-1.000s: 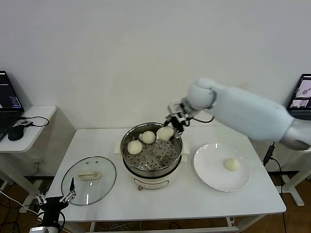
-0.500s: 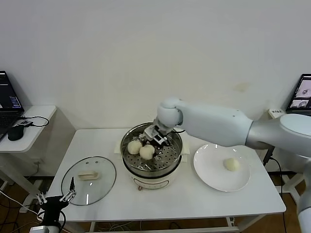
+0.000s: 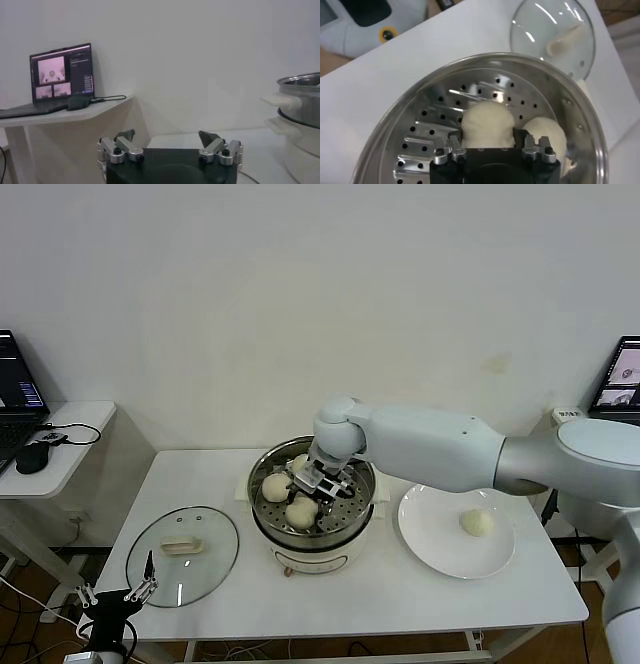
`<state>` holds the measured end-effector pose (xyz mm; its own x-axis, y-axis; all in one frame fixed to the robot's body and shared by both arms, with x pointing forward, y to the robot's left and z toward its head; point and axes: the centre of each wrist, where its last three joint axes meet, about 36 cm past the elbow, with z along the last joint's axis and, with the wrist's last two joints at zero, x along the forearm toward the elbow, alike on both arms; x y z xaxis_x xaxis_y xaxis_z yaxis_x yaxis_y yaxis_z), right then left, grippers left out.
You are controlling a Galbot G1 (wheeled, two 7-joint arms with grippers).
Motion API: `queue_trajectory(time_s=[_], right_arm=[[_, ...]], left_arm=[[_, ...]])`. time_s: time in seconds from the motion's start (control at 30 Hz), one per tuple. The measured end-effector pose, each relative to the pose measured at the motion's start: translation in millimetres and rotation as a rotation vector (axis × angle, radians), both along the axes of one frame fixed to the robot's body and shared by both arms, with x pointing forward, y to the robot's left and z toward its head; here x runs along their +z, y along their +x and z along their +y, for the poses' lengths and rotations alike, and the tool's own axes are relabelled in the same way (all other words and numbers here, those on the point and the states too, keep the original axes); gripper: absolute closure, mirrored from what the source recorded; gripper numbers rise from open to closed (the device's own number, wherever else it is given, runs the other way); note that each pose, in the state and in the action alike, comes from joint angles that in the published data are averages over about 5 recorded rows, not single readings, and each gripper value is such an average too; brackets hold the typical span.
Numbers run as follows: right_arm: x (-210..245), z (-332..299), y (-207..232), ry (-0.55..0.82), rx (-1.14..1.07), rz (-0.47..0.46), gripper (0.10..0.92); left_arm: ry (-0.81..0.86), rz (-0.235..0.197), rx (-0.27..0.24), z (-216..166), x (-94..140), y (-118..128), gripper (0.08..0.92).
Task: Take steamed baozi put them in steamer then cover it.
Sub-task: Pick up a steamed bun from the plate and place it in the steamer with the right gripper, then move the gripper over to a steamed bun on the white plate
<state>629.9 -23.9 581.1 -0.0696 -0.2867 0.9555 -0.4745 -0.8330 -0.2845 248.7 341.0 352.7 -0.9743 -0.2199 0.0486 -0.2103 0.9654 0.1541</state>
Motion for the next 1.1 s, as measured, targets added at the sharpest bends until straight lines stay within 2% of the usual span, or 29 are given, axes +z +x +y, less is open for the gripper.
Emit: queue_trajectory(time_s=[0.13,0.23,0.5,0.77,1.1], right_arm=[[6.3,-1.9,-0.1,0.009,0.007,-0.008,0.233],[14.8,-6.6,1.0,0.023,-0.004,-0.014,0.205],[52.2,-43.7,9.6,0.072,-0.159,-0.023,0.199],[82.7,-124.9,18.1,0.128,-0.409,-0.014,0.2],[67.8,-265.2,12.7,0.131,-0.72,-0.026,0.199]], left_arm=[[0.0,-0.001,0.0,0.1,0.3,0.2,0.177],[0.002,-0.004,0.0,1.3,1.5,0.6,0.177],[0.01,-0.011,-0.001,7.6,6.4,4.1,0.177],[0.021,-0.015,-0.015,10.5,9.3,6.6,0.177],[0.03,-0.016,-0.037,10.9,10.7,9.8,0.177]])
